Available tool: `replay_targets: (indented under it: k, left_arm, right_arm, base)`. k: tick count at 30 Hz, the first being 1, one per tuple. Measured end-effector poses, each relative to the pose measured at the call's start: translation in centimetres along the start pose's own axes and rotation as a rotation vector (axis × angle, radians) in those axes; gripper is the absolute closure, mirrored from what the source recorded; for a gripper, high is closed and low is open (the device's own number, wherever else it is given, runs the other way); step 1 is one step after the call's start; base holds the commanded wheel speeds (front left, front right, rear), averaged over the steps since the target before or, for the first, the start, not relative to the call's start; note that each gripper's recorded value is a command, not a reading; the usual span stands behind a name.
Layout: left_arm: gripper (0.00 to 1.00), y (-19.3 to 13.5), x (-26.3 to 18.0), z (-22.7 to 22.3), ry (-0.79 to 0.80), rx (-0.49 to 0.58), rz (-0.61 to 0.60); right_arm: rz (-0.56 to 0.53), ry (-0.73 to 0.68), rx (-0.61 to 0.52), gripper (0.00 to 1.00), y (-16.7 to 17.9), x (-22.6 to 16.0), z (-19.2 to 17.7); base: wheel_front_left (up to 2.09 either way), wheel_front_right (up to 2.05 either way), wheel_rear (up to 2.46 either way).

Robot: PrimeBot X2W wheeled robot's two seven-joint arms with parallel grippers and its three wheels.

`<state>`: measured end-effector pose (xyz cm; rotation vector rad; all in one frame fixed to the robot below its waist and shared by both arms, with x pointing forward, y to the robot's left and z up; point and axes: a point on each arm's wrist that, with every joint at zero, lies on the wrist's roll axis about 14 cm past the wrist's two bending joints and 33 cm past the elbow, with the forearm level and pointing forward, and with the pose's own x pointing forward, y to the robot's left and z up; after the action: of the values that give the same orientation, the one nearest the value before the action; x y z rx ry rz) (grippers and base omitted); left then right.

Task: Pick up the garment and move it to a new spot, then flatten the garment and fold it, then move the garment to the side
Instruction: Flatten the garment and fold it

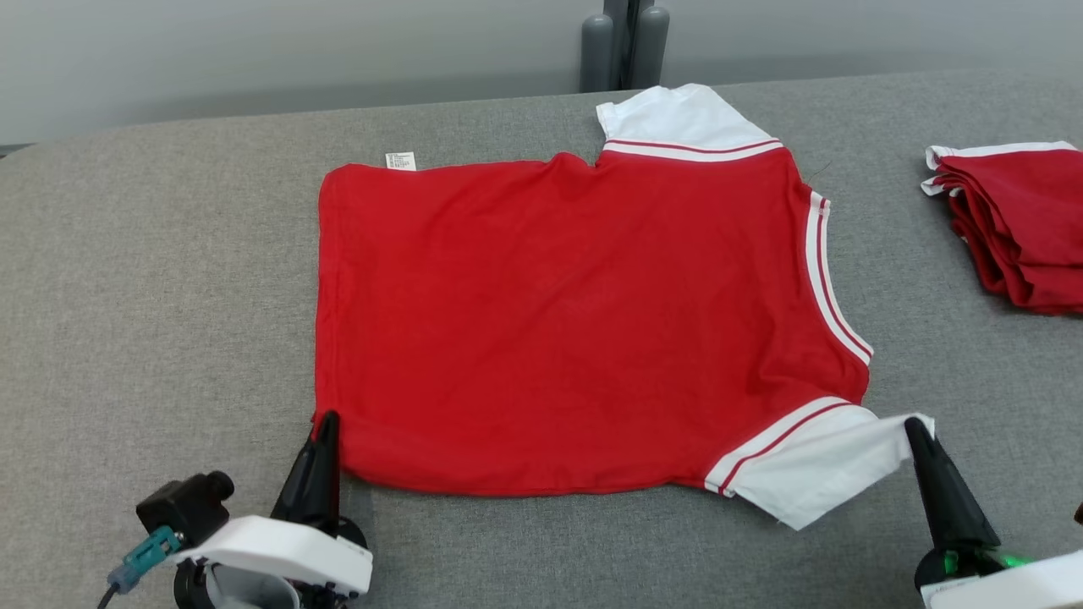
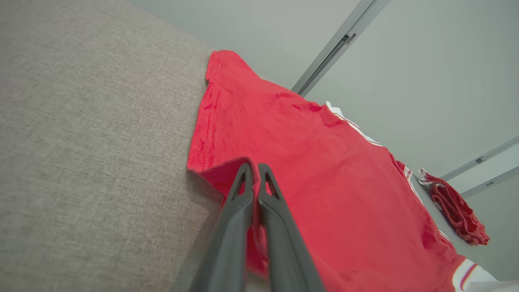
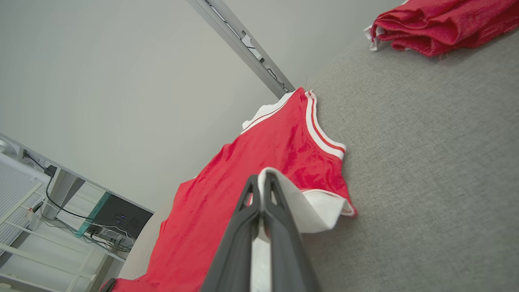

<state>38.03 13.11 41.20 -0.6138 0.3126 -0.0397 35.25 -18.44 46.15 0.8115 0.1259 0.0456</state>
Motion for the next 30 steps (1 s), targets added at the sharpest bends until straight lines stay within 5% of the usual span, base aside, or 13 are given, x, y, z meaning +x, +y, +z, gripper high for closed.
replay_targets:
  k: [9,18,30]
  left_arm:
    - [1.00,-1.5,5.8,2.5,-0.054,-0.027,-0.033]
    - [1.00,0.7,10.5,2.1,-0.024,0.011,0.048]
    - [1.00,1.3,12.7,1.2,0.018,0.060,0.057]
  right_arm:
    - [0.068,-0.040,-0.063,1.00,1.2,6.1,2.2]
    - [0.047,0.042,-0.098,1.00,0.5,12.4,0.1]
    - [0.022,0.094,-0.145,1.00,-0.2,15.5,-1.6]
  base:
    - [0.00,0.00,0.00]
    - [0.00,0.00,0.00]
    - [0.00,0.00,0.00]
